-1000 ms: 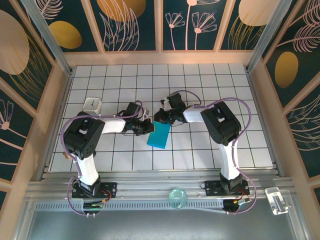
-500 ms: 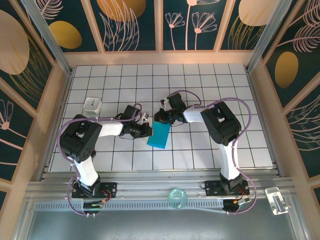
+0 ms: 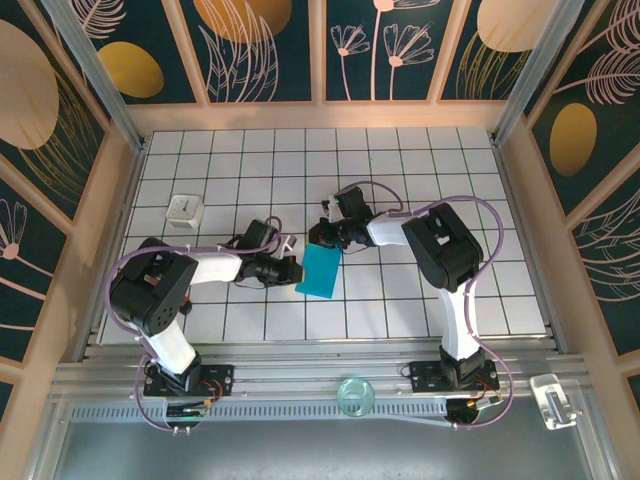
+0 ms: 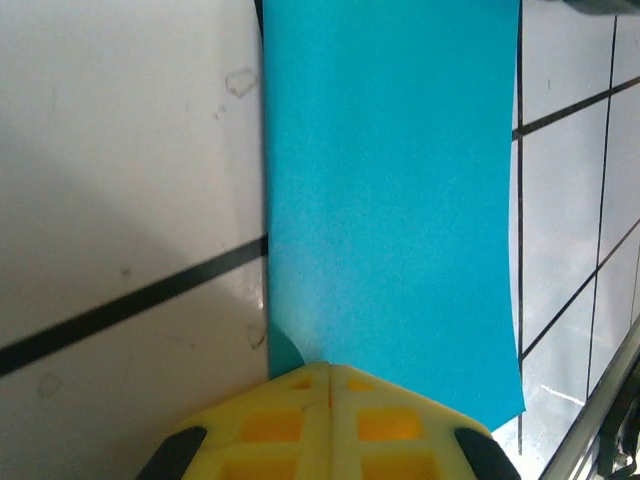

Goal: Fold a paper plane with a square sheet of paper (pick it up from the middle)
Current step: First fold in half a square sheet of paper at the center of the table, then fold the triangle a second time at the center of the table.

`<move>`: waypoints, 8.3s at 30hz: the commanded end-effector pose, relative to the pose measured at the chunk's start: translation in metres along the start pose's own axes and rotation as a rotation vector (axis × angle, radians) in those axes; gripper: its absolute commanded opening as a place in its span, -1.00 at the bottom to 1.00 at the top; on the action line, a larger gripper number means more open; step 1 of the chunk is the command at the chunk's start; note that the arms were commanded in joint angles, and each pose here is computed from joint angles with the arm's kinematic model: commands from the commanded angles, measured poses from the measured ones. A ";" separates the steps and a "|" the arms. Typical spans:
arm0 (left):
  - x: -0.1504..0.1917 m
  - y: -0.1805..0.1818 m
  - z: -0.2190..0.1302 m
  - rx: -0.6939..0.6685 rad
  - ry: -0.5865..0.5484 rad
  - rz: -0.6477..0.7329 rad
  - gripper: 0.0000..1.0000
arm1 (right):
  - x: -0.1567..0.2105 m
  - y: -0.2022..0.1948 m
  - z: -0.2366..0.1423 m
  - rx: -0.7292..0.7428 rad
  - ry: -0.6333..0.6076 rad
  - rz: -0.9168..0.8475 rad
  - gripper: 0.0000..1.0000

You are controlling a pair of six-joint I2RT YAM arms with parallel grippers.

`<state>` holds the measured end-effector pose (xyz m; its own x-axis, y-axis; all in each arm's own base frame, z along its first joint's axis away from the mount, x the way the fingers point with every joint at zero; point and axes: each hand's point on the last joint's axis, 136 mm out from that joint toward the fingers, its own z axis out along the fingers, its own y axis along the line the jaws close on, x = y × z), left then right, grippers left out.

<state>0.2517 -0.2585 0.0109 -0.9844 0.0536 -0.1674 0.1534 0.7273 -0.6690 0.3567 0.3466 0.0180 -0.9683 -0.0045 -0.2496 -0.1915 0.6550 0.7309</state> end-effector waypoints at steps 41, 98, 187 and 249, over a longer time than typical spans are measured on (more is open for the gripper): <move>-0.007 -0.024 0.005 0.061 -0.060 -0.087 -1.00 | -0.013 0.015 -0.059 -0.039 0.022 -0.106 -0.95; 0.027 0.005 0.032 -0.042 -0.016 -0.151 -1.00 | 0.158 -0.026 -0.099 0.172 0.013 0.161 -0.27; 0.031 0.008 0.033 -0.065 0.013 -0.126 -1.00 | 0.093 -0.016 -0.090 0.094 -0.101 0.205 -0.54; 0.022 -0.111 0.035 -0.259 -0.320 0.887 -0.62 | 0.097 -0.018 -0.106 0.051 -0.055 0.524 -1.00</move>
<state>0.2157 -0.3570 0.0561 -0.4403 0.4924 -0.7508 0.7651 0.6433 -0.0268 0.2477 0.2568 0.0490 -0.9252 0.3668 0.0968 0.3150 0.6008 0.7347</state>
